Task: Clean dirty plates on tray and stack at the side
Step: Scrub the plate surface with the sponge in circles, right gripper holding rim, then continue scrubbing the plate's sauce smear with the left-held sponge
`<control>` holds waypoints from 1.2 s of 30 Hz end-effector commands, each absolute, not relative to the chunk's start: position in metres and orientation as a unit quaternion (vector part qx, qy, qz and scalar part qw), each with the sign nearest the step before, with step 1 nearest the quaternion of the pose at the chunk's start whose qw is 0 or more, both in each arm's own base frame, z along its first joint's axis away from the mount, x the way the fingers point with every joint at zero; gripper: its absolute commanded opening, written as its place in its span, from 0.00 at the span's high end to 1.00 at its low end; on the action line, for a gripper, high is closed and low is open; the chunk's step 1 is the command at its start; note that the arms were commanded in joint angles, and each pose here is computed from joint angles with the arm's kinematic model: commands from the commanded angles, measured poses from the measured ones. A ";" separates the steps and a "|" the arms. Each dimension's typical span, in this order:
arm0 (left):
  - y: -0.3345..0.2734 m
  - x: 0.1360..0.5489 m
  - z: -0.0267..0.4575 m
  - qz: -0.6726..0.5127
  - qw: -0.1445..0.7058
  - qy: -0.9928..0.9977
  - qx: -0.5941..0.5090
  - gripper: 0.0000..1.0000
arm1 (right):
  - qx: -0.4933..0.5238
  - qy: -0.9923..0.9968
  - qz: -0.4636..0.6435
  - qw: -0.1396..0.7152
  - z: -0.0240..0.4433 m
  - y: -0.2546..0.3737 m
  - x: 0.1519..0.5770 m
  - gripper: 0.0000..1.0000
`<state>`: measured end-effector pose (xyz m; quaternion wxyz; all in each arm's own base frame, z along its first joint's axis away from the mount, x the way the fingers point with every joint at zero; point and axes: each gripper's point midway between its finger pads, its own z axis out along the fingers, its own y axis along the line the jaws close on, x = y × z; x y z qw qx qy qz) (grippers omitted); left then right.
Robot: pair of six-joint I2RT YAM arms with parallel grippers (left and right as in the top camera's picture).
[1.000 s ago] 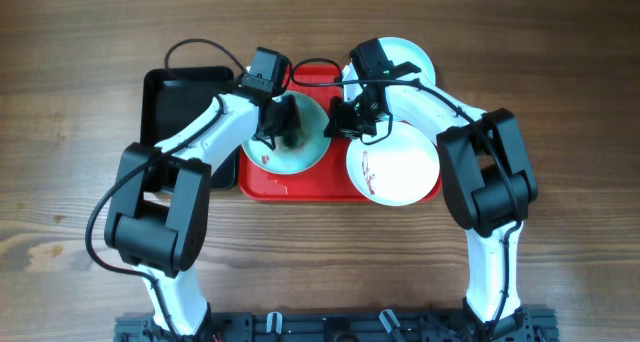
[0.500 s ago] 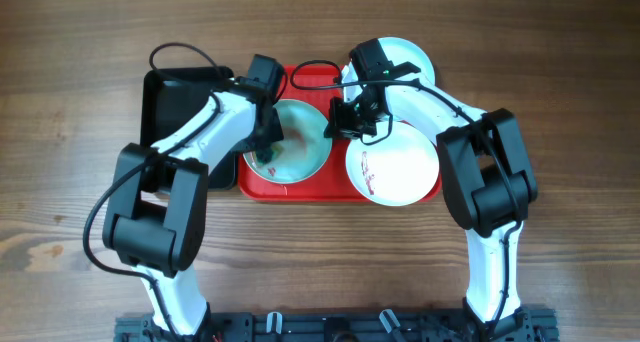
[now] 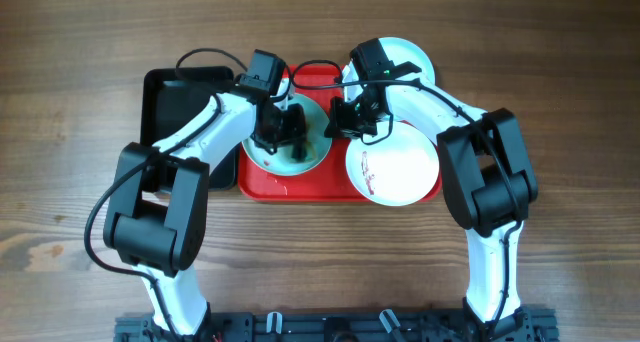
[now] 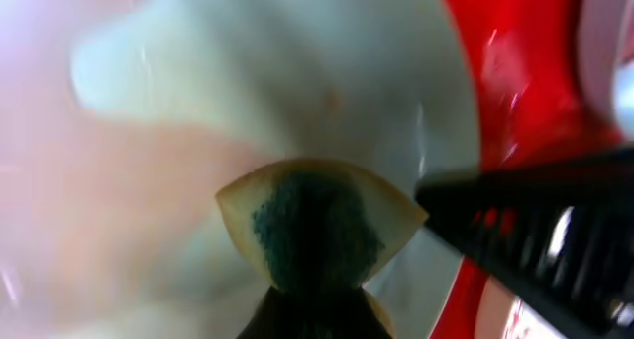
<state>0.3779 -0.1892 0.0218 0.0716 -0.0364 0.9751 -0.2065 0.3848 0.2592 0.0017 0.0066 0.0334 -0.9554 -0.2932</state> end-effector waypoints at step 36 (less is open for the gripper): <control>-0.209 0.389 0.022 -0.235 0.095 0.967 -0.035 0.96 | 0.025 -0.957 -0.288 0.024 -0.015 0.257 0.381 0.96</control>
